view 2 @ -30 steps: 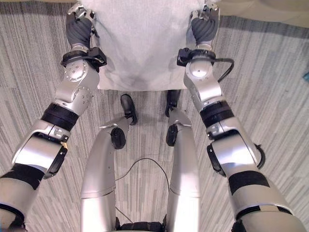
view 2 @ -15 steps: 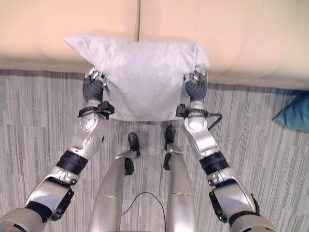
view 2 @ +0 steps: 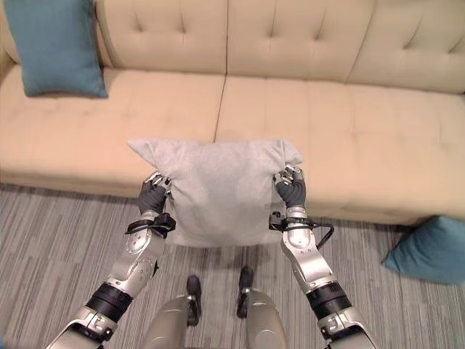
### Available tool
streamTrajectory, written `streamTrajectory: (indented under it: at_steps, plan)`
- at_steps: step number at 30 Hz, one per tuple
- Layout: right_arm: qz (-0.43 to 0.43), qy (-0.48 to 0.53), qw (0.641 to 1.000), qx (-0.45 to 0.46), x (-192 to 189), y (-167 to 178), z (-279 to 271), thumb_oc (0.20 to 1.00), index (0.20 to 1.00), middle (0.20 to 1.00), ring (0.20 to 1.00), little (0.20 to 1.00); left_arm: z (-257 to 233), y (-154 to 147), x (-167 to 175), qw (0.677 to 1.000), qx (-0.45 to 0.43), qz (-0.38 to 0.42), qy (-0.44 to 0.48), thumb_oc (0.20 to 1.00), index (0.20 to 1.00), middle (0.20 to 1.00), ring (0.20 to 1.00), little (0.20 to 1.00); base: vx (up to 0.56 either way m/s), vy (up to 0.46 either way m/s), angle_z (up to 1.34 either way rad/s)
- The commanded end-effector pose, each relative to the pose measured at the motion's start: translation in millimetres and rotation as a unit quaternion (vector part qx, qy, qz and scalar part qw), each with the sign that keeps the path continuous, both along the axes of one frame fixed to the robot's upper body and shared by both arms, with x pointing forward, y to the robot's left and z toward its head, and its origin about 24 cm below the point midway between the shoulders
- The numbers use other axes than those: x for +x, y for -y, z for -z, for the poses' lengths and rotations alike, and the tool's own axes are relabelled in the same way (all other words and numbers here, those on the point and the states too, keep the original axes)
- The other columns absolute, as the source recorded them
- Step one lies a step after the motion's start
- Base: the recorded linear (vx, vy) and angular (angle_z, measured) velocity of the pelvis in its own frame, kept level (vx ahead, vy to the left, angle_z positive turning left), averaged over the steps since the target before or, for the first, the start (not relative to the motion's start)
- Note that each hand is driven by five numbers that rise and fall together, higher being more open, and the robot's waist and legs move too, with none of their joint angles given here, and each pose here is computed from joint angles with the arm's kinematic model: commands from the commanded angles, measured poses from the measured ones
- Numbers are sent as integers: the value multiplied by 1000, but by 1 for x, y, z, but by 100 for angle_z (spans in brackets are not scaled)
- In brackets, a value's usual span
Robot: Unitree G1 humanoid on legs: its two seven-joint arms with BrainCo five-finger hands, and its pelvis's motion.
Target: Pick up all the scattered cushions and arrange them neatly on the sofa.
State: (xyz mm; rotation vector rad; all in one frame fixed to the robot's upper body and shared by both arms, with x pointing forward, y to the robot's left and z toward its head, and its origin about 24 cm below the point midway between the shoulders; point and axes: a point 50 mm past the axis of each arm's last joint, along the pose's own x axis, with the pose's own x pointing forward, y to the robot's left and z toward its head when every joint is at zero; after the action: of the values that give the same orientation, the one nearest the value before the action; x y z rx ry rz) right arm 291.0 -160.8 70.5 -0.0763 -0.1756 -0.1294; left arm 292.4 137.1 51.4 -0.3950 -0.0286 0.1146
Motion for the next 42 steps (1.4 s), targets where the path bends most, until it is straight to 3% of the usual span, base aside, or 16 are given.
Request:
streamTrajectory:
  at_steps: [1,9,18,31,42]
  plan:
    - [-67,74,995,5,-4,-20,-25,200,200,200,200,200,-32,37,-2,992,-14,87,95,200,200,200,200,200,471,82,10]
    - [-32,42,999,9,-14,-5,-9,200,200,200,200,200,-16,33,-13,993,11,95,66,200,200,200,200,200,232,107,-12]
    - [-42,51,998,8,-5,-12,-15,200,200,200,200,200,-16,37,-13,990,33,119,66,200,200,200,200,200,133,149,-15]
    - [-1,57,998,-14,-7,15,-17,200,200,200,200,200,-17,53,-11,988,-2,141,69,200,200,200,200,200,210,-98,23]
    - [4,51,999,-18,-4,17,-17,200,200,200,200,200,-27,44,-6,989,15,120,86,200,200,200,200,200,176,27,-3]
